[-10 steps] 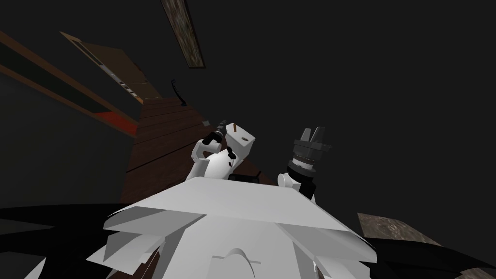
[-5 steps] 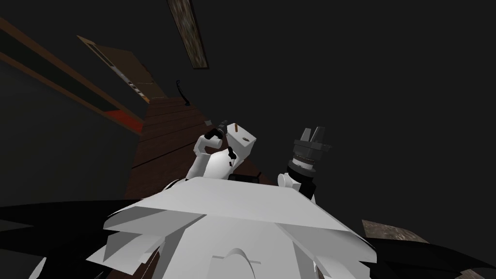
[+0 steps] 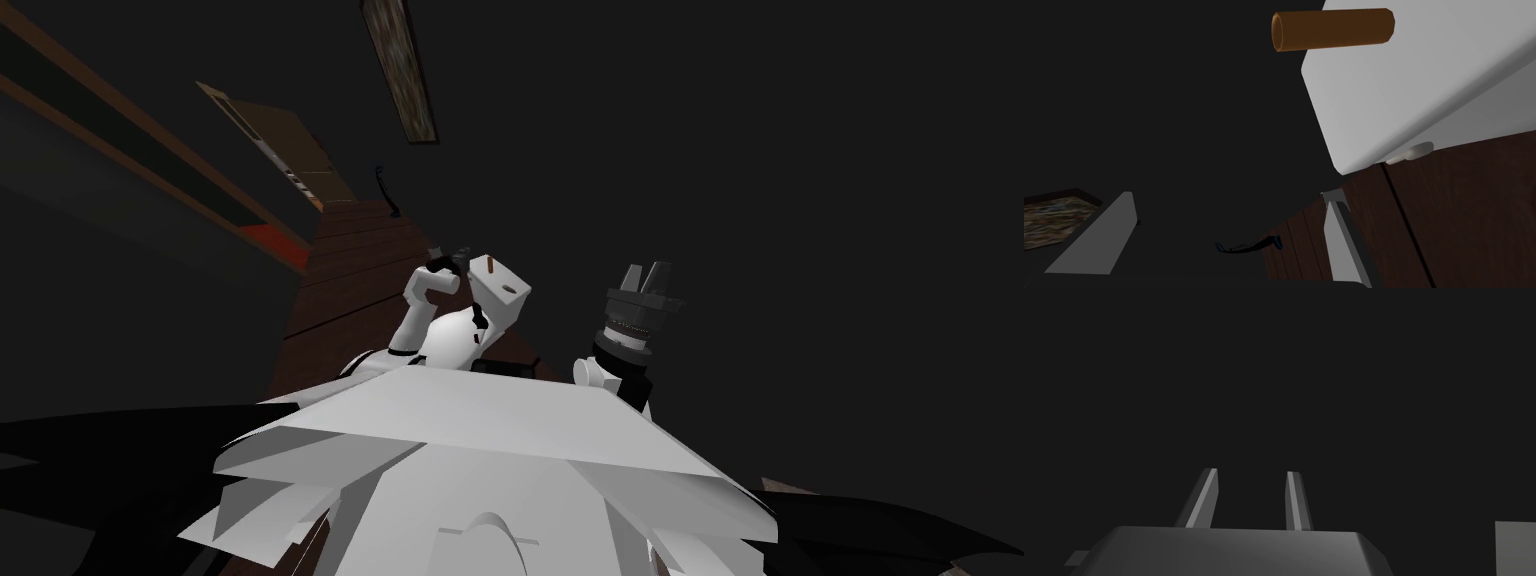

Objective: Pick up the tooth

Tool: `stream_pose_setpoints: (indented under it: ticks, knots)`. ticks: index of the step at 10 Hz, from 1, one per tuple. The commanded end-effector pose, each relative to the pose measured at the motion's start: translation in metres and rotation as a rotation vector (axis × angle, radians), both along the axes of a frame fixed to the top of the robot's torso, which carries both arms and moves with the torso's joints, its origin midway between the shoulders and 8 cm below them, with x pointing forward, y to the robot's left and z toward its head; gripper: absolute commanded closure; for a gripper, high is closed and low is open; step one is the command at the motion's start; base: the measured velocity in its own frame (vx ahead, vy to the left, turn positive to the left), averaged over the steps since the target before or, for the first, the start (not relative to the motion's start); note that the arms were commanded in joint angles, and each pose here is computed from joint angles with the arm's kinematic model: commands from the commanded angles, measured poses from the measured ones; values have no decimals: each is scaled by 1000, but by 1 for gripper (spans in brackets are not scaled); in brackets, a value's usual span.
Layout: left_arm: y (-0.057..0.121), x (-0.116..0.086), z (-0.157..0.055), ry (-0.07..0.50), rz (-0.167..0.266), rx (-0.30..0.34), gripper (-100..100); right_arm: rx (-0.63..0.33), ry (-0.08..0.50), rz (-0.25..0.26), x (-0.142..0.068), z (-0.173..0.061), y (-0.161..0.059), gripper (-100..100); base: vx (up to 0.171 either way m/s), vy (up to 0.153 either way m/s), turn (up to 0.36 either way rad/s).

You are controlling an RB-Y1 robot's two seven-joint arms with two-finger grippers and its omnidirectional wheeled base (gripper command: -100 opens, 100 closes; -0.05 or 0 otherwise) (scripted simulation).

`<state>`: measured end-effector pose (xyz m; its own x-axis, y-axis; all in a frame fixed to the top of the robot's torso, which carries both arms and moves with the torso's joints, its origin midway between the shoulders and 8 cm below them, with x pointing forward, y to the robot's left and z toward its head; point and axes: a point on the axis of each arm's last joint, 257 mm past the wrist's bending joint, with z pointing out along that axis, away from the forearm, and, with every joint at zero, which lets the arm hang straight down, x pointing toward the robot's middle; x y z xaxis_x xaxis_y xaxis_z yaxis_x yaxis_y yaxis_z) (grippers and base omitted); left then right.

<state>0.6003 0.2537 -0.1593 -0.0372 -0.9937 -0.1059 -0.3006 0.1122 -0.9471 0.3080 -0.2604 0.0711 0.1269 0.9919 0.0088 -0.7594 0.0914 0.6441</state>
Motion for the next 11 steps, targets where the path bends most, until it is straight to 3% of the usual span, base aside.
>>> stream_pose_setpoints:
  ticks: [1, 7, 11]
  knots:
    - [2, 6, 2, 16, -1, 2, -100, 0, 0, 0, 0, 0, 0, 0, 13, -15, 45]
    - [13, 33, -5, 161, 1, 9, -100, 0, 0, 0, 0, 0, 0, 0, 15, -19, 81]
    - [16, 41, -14, 235, 3, 13, -100, 0, 0, 0, 0, 0, 0, 0, 8, -10, 35]
